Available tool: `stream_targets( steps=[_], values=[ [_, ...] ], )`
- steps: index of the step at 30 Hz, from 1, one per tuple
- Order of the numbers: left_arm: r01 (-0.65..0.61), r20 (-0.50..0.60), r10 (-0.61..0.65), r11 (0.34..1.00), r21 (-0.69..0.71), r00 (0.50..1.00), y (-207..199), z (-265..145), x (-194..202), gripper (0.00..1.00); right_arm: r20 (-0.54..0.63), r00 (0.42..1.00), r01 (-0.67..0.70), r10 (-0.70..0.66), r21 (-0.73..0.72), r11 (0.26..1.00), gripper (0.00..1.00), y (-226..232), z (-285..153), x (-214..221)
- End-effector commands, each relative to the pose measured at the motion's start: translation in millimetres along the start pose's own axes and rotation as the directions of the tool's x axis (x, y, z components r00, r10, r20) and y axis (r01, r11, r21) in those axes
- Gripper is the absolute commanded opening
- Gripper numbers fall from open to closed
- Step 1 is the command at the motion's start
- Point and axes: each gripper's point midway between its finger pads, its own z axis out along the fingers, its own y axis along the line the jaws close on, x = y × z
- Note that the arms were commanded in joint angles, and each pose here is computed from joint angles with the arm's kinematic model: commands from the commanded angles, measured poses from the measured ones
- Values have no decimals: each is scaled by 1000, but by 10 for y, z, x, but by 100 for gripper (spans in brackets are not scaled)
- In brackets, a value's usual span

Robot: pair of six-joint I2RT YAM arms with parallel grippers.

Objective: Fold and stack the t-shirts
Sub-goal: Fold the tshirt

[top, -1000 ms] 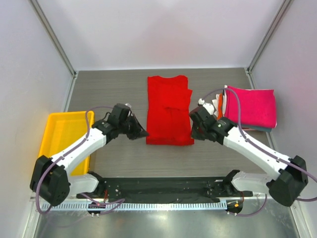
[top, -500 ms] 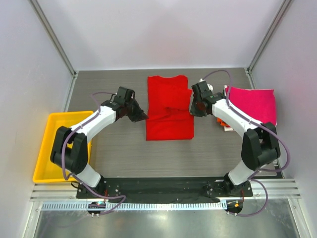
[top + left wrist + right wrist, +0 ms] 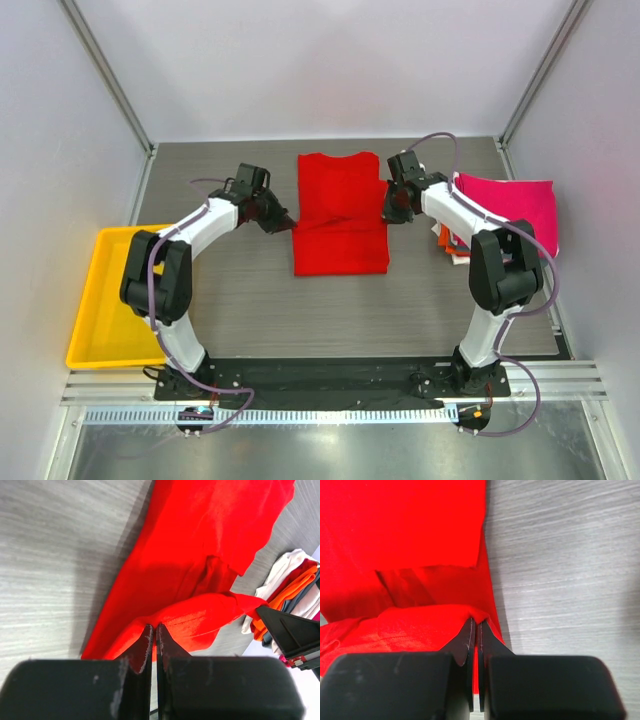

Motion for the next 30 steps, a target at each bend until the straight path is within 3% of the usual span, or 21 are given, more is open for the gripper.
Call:
stream_targets(
  steps=[1,11,12,13,14,15,16,18,20,23,26,30],
  values=[
    [-29,25,27,997,75,999,-251,-14,-175,0,58,998,1,1,-40,999,1,94,-32,-275],
    [-22,5,22,996,81,1000,-333,150,-303,0,54,998,-12,16,-75,997,1,156,86,-450],
    [-21,1,21,997,81,1000,-331,169,-302,1,55,998,-15,19,-75,997,8,160,93,-470],
    [-17,1,17,996,82,1000,-331,164,-328,6,41,999,-17,21,-102,995,39,216,93,-458],
    [-21,1,21,996,85,1000,-334,168,-337,15,52,998,-19,25,-106,994,53,235,78,-500],
    [-27,2,27,996,82,1000,-329,155,-343,37,65,997,-23,30,-111,994,61,242,58,-533],
    [-51,6,50,995,85,999,-331,133,-344,45,70,997,-23,31,-118,993,64,251,30,-541],
    [-75,23,73,994,77,997,-336,15,-347,56,92,995,-20,32,-130,991,66,251,-87,-542],
    [-94,33,92,994,60,995,-273,-74,-313,59,83,996,-26,36,-126,992,67,166,-132,-414],
    [-91,4,91,995,35,996,-24,-155,-95,60,84,995,-37,52,-170,985,67,116,-282,-195],
    [-101,-12,102,993,63,995,8,-247,94,58,48,996,-63,74,-200,978,55,23,-349,127],
    [-107,-44,109,993,43,993,197,-230,385,57,-7,996,-89,90,-228,970,49,-79,-336,493]
  ],
)
